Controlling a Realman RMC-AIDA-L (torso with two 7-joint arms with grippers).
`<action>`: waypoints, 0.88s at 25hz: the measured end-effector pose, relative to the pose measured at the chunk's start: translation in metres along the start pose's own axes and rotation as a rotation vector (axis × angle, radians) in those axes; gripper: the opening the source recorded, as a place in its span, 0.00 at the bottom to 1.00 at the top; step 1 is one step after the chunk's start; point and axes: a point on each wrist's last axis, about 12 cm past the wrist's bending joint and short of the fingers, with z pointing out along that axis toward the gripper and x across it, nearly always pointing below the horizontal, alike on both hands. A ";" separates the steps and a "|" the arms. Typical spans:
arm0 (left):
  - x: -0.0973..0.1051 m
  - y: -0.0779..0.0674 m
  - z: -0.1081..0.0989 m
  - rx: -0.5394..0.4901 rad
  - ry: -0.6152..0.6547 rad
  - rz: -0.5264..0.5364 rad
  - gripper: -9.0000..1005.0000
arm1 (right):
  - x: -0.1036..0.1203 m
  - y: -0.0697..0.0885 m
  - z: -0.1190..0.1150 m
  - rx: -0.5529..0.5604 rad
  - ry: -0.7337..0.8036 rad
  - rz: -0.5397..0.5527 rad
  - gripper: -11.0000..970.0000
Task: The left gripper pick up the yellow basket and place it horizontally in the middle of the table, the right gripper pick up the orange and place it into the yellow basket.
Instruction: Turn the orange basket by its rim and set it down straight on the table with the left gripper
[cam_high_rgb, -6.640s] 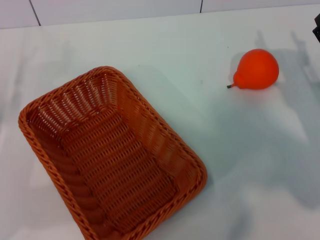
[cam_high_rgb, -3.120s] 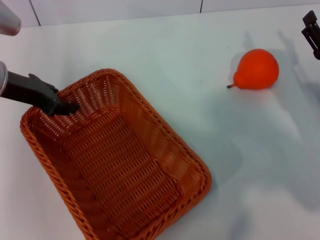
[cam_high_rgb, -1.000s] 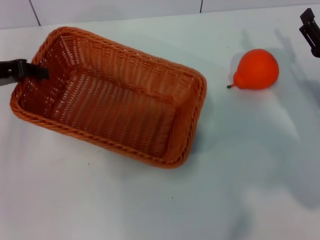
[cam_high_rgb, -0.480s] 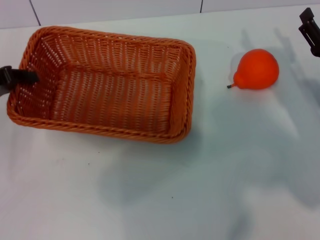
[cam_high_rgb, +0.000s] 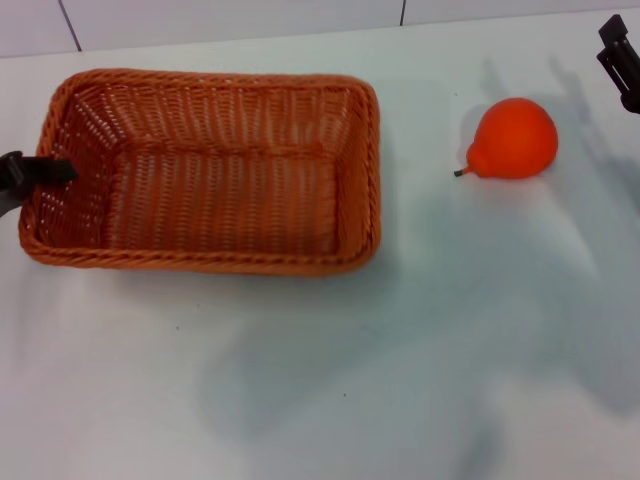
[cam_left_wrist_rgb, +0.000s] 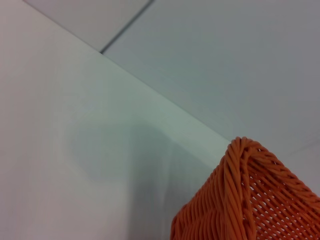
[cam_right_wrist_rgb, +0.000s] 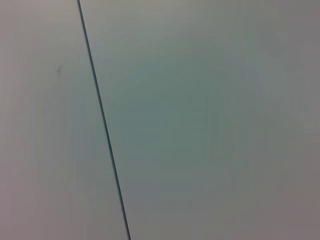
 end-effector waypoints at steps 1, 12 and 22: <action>0.000 0.000 0.000 0.000 0.000 0.000 0.17 | 0.000 0.000 0.000 0.000 0.000 0.000 0.94; 0.008 0.012 -0.002 -0.016 -0.041 -0.045 0.17 | 0.000 0.000 0.000 0.001 -0.002 0.000 0.93; 0.007 0.011 -0.003 -0.017 -0.042 -0.040 0.17 | -0.001 -0.001 0.000 0.001 -0.004 0.001 0.93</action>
